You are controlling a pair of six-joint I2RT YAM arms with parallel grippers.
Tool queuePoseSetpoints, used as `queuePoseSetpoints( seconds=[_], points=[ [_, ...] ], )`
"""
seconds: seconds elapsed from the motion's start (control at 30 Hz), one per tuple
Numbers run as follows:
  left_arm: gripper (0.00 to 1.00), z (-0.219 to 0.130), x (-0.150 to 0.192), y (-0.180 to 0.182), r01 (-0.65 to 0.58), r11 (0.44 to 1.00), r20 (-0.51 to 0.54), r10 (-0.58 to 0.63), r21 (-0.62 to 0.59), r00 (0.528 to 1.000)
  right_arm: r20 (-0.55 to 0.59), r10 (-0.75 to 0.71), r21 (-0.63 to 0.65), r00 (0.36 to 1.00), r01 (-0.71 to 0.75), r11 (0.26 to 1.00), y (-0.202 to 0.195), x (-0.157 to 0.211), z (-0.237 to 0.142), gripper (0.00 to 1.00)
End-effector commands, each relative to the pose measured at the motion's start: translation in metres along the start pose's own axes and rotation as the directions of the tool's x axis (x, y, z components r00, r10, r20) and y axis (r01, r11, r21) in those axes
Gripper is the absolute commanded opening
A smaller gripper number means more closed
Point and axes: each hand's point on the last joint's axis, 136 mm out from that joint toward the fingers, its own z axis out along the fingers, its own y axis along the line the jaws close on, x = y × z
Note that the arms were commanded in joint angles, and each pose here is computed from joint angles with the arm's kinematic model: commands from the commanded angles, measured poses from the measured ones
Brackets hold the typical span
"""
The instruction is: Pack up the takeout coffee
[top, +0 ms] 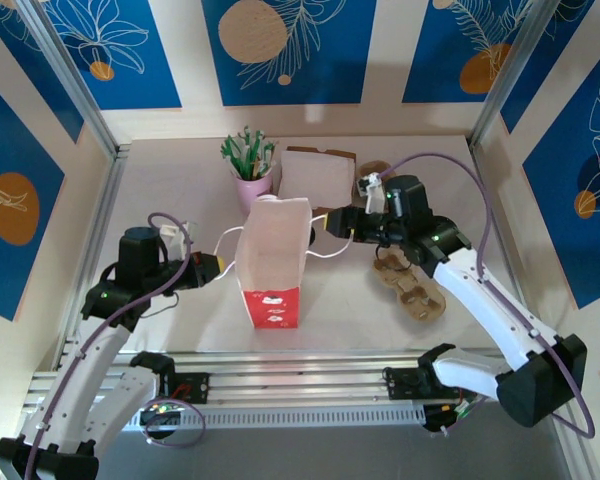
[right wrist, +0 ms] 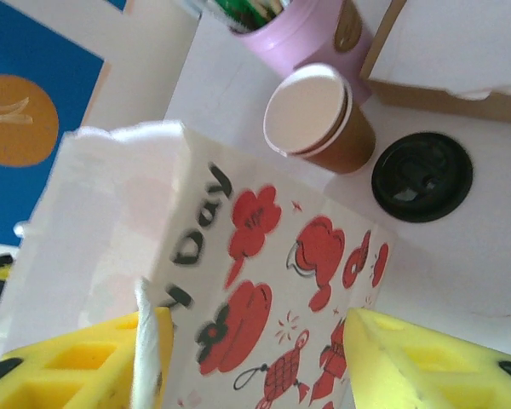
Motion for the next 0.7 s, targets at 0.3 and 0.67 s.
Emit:
queuePoseSetpoints(
  seconds=[0.3, 0.67],
  points=[
    [0.00, -0.008, -0.008, -0.021, 0.023, 0.998, 0.014, -0.023, 0.063, 1.000, -0.033, 0.002, -0.060, 0.999, -0.004, 0.998, 0.018, 0.000, -0.021, 0.65],
    [0.00, -0.015, -0.014, -0.035, 0.029, 0.994, 0.027, -0.032, 0.107, 0.999, -0.134, -0.014, -0.229, 0.991, -0.017, 0.973, 0.044, 0.013, -0.014, 0.81]
  ],
)
